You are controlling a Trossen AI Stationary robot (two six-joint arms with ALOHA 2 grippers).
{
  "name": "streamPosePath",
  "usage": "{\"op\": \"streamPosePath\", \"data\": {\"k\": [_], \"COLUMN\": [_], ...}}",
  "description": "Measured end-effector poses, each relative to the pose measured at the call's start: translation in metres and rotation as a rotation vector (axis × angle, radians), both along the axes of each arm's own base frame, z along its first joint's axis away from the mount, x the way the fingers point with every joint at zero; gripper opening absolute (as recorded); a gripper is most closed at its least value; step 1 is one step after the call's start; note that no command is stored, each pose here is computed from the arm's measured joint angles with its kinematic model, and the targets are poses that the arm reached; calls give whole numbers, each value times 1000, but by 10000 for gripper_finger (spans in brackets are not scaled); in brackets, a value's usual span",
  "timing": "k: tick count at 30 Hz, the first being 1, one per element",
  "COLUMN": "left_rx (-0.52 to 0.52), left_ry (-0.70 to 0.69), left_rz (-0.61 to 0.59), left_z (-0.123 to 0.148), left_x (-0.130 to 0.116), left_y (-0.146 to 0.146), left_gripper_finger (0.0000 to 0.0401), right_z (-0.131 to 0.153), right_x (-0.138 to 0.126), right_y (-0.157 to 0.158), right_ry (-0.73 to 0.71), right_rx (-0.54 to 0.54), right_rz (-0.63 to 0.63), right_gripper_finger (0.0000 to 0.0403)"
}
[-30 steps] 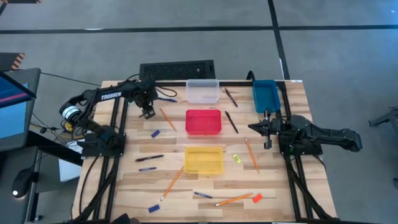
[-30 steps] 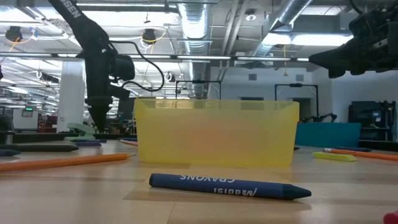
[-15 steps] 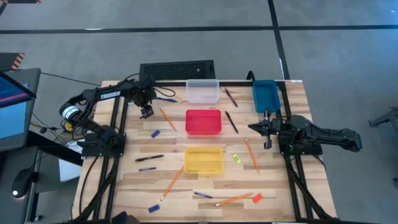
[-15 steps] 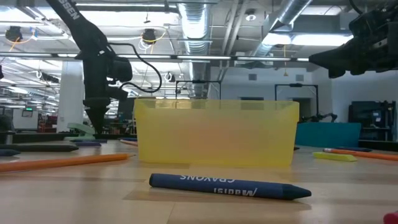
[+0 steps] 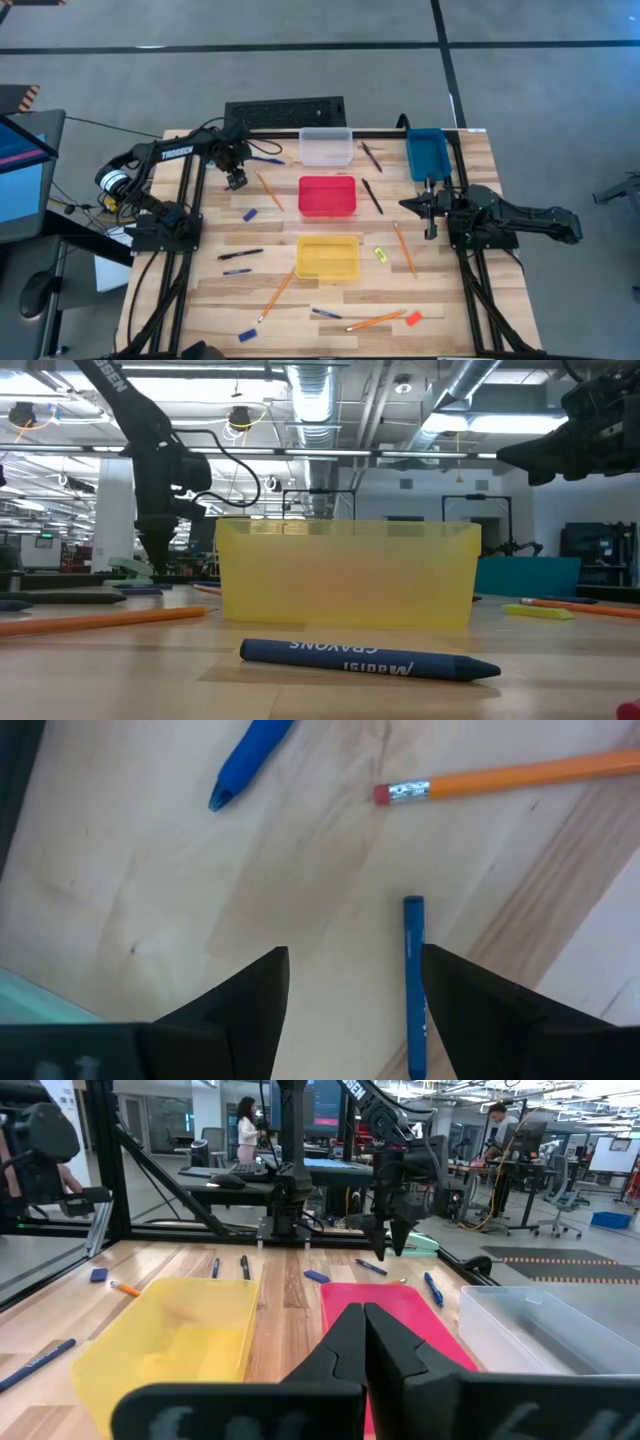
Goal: Sort crayons/erasers/pens/pencils in bins
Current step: Put the top blue crayon into the red bin
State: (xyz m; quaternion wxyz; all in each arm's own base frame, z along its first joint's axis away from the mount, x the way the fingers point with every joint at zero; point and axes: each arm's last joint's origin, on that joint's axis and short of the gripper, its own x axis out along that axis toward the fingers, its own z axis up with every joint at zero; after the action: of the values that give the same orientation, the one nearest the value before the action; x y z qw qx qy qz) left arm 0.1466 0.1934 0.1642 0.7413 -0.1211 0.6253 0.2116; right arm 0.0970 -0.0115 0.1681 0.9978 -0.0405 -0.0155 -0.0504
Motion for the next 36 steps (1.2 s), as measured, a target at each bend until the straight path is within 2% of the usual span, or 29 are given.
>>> {"op": "streamPosePath", "data": {"k": [18,24,30,36], "left_rx": [9,47,23,-36], "left_ry": [15,61,57,151], "left_rz": [-27,-38,-8,3], "left_z": [0,0,-5,-19], "left_x": [6,11,15,29], "left_y": [-5,-9,-6,7], "left_gripper_finger": [219,219,219,219], "right_z": [0,0,0,0], "right_x": [0,0,0,0], "right_y": [0,0,0,0], "right_ry": [0,0,0,0], "right_rx": [0,0,0,0], "right_rz": [0,0,0,0], "right_gripper_finger": [17,17,17,17]}}
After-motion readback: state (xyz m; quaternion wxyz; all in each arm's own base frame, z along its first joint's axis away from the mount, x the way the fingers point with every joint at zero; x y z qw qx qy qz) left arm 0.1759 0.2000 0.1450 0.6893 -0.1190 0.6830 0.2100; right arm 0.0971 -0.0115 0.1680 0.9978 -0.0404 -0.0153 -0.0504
